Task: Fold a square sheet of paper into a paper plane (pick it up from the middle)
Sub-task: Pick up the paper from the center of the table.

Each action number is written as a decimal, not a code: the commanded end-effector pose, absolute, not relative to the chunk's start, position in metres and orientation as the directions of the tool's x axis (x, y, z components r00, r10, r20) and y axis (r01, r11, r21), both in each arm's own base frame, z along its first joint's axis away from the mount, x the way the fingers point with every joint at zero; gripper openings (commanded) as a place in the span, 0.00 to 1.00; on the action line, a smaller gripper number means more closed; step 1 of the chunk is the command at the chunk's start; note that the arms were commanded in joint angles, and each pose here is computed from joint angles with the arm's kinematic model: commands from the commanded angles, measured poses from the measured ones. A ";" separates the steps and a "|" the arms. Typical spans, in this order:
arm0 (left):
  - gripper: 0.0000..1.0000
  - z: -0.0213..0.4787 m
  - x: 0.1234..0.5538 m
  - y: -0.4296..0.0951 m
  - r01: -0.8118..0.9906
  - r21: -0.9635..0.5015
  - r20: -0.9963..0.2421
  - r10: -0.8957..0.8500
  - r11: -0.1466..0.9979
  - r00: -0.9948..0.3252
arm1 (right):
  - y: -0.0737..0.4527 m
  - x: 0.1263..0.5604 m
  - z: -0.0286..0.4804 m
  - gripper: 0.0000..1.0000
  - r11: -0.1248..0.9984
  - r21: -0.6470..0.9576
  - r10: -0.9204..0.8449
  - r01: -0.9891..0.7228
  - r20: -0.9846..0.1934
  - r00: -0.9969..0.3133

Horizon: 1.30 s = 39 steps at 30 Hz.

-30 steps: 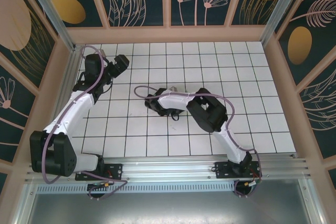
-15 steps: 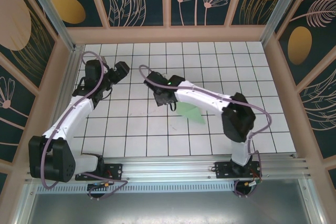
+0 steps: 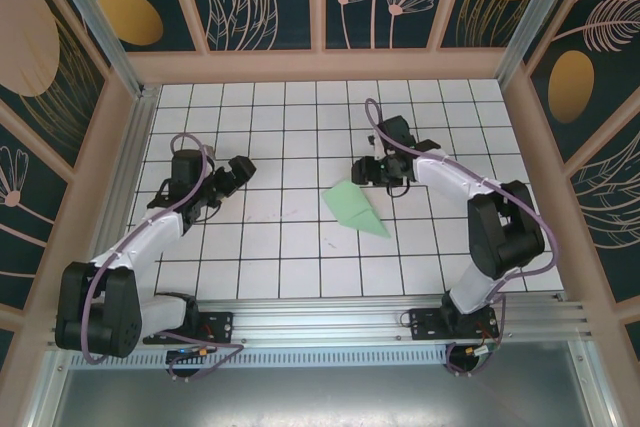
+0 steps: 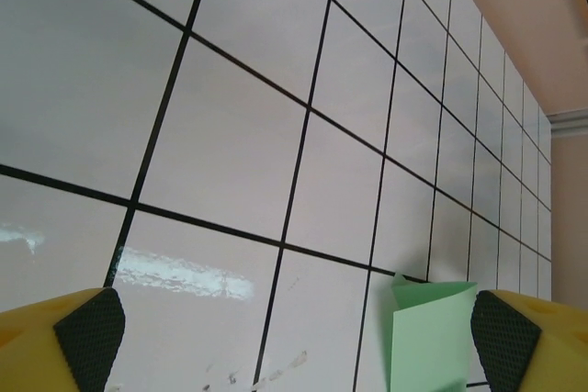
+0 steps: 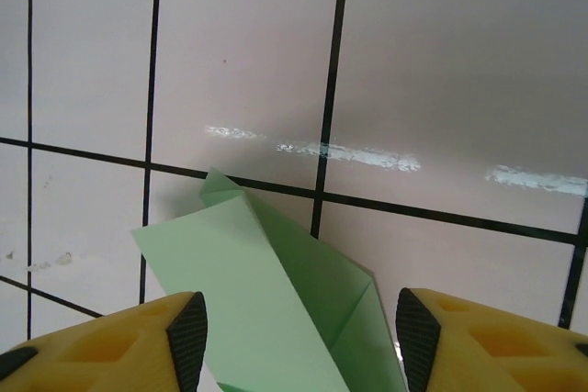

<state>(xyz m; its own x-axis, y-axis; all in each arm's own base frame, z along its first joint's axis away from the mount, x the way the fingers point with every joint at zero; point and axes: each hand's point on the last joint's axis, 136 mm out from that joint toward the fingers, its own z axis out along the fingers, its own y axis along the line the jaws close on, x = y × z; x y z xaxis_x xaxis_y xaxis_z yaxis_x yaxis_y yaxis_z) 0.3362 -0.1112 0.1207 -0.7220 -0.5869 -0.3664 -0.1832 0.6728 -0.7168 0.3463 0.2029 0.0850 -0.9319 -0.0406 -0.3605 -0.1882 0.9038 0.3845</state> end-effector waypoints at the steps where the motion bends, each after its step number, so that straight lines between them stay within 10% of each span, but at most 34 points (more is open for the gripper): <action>1: 0.98 0.129 0.331 -0.120 -0.131 -0.761 -0.360 -0.583 0.635 -0.728 | 0.223 0.346 0.079 0.58 0.813 0.500 -0.105 -0.298 -0.377 -0.920; 13: 0.99 0.103 0.303 -0.140 -0.120 -0.777 -0.289 -0.520 0.617 -0.804 | 0.229 0.344 0.056 0.44 0.670 0.651 -0.131 -0.356 -0.368 -0.920; 22: 0.99 0.104 0.290 -0.166 -0.048 -0.830 -0.278 -0.485 0.556 -0.829 | 0.236 0.344 0.056 0.14 0.605 0.714 -0.126 -0.353 -0.353 -0.927; 39: 0.99 0.212 0.267 -0.224 0.307 -0.917 -0.399 -0.538 0.256 -0.743 | 0.278 0.363 0.225 0.08 0.160 0.976 0.274 -0.150 -0.190 -0.943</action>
